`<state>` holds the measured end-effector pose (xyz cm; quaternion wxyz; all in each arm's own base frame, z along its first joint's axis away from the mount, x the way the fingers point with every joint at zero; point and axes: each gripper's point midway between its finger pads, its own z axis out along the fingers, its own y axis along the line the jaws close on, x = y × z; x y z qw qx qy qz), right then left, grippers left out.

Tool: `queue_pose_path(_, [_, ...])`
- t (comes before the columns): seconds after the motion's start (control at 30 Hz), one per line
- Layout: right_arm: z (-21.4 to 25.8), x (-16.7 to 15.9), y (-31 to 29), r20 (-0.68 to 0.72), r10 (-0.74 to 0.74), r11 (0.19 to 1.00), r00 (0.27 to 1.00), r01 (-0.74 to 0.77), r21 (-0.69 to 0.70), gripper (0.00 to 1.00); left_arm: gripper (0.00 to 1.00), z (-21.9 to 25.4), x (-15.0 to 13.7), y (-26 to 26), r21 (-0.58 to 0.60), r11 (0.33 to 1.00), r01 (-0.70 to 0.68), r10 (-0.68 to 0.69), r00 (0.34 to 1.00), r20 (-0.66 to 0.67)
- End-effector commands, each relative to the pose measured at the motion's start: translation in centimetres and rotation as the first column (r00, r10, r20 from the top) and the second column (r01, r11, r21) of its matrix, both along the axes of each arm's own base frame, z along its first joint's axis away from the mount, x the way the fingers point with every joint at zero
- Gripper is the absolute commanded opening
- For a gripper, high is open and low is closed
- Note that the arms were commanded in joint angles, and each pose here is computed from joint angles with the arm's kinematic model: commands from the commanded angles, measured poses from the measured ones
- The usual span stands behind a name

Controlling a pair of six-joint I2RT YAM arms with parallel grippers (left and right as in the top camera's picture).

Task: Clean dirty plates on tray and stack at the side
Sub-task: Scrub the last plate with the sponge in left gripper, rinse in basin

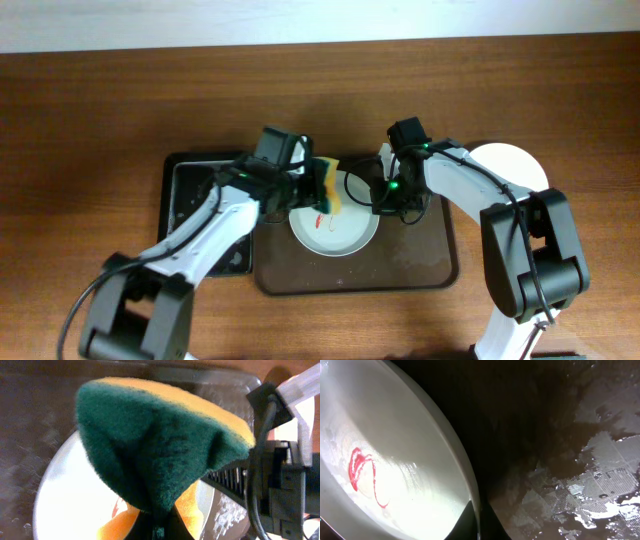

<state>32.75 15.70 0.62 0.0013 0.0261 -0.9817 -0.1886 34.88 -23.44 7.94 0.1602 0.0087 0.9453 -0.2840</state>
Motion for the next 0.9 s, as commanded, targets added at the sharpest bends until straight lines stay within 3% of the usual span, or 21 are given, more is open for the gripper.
queue_pose_path(0.0, [-0.3, -0.4, 0.4, -0.019, 0.005, 1.000, 1.000, -0.005, 0.009, 0.04, 0.00, -3.3, -1.0, -2.5, 0.014, 0.999, -0.041, 0.042, 0.995, -0.090])
queue_pose_path(0.07, [-0.3, -0.5, 0.4, -0.019, 0.005, 1.000, 1.000, -0.005, 0.009, 0.04, 0.00, -5.9, -1.3, -2.7, 0.070, 0.997, -0.038, 0.046, 0.993, -0.111])
queue_pose_path(0.1, [-0.3, -0.6, 0.3, -0.024, 0.005, 1.000, 1.000, -0.005, 0.008, 0.04, 0.00, -7.7, -1.9, -1.1, 0.162, 0.985, -0.059, 0.083, 0.986, -0.145])
queue_pose_path(0.13, [-0.3, -0.6, 0.3, -0.027, 0.005, 1.000, 1.000, -0.005, 0.007, 0.04, 0.00, -8.9, -2.5, 2.2, 0.330, 0.938, -0.105, 0.158, 0.978, -0.139])
queue_pose_path(0.2, [-0.3, -0.6, 0.3, -0.027, 0.005, 1.000, 1.000, -0.005, 0.007, 0.04, 0.00, -9.5, -3.6, 5.8, 0.468, 0.875, -0.124, 0.222, 0.962, -0.159])
queue_pose_path(0.27, [-0.4, -0.7, 0.3, -0.032, 0.004, 1.000, 0.999, -0.004, 0.005, 0.04, 0.00, -8.6, -3.3, 7.4, 0.482, 0.871, -0.091, 0.191, 0.968, -0.162])
queue_pose_path(0.37, [-0.4, -0.8, 0.3, -0.033, 0.005, 1.000, 0.999, -0.005, 0.005, 0.04, 0.00, -2.0, -1.1, 3.1, 0.287, 0.953, 0.093, -0.083, 0.995, -0.046])
queue_pose_path(0.43, [-0.4, -0.8, 0.3, -0.034, 0.005, 1.000, 0.999, -0.004, 0.005, 0.04, 0.00, 1.5, 0.3, 1.4, 0.197, 0.978, 0.073, -0.083, 0.996, 0.043])
queue_pose_path(0.5, [-0.4, -0.8, 0.3, -0.034, 0.005, 1.000, 0.999, -0.004, 0.005, 0.04, 0.00, 0.8, 0.0, 0.9, 0.173, 0.985, 0.017, -0.016, 1.000, -0.008])
queue_pose_path(0.7, [-0.4, -0.8, 0.3, -0.034, 0.005, 1.000, 0.999, -0.005, 0.004, 0.04, 0.00, -6.4, -3.2, -1.8, 0.260, 0.961, 0.092, -0.047, 0.983, -0.177])
queue_pose_path(0.8, [-0.4, -0.8, 0.2, -0.036, 0.005, 1.000, 0.999, -0.005, 0.004, 0.04, 0.00, -7.6, -3.4, 4.8, 0.511, 0.859, 0.019, 0.089, 0.979, -0.186])
queue_pose_path(0.87, [-0.4, -0.8, 0.2, -0.036, 0.005, 1.000, 0.999, -0.005, 0.004, 0.04, 0.00, -7.3, -2.8, 7.5, 0.576, 0.817, -0.024, 0.146, 0.975, -0.167])
